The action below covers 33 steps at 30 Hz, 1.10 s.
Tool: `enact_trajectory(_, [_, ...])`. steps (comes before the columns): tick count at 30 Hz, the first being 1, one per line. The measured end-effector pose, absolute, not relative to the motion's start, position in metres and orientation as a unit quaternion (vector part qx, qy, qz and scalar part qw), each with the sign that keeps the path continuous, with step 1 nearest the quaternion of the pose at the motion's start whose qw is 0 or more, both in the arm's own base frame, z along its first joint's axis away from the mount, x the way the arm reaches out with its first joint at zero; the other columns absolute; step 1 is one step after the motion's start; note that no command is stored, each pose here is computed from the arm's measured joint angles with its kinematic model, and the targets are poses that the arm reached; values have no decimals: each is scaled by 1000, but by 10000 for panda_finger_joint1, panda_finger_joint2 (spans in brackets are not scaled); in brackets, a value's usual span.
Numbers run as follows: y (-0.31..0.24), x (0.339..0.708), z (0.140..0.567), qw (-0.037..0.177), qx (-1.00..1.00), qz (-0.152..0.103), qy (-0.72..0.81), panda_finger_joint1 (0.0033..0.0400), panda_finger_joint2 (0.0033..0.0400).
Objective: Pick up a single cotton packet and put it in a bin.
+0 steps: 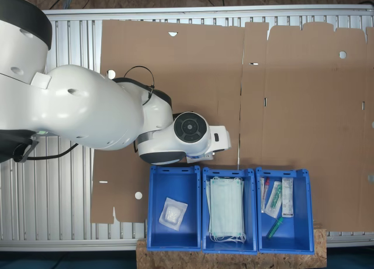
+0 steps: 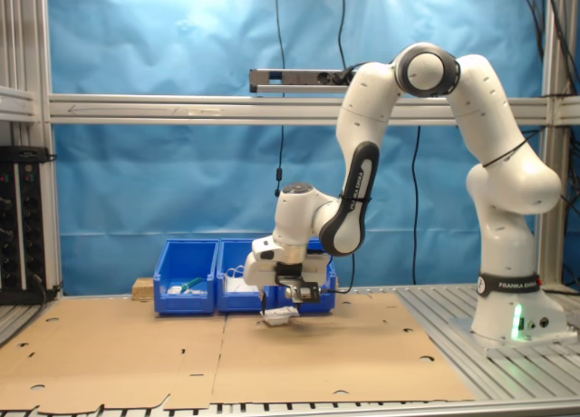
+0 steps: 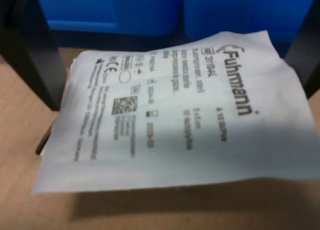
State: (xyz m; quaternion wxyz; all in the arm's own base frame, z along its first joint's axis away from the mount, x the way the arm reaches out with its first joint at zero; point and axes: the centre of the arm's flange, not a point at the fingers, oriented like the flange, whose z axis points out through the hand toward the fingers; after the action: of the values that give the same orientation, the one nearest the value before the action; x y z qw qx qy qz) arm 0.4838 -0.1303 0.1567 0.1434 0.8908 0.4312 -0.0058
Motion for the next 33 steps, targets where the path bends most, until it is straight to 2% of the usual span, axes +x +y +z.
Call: enact_trajectory(33, [-140, 482, 145, 145, 893, -2, 427, 400, 400])
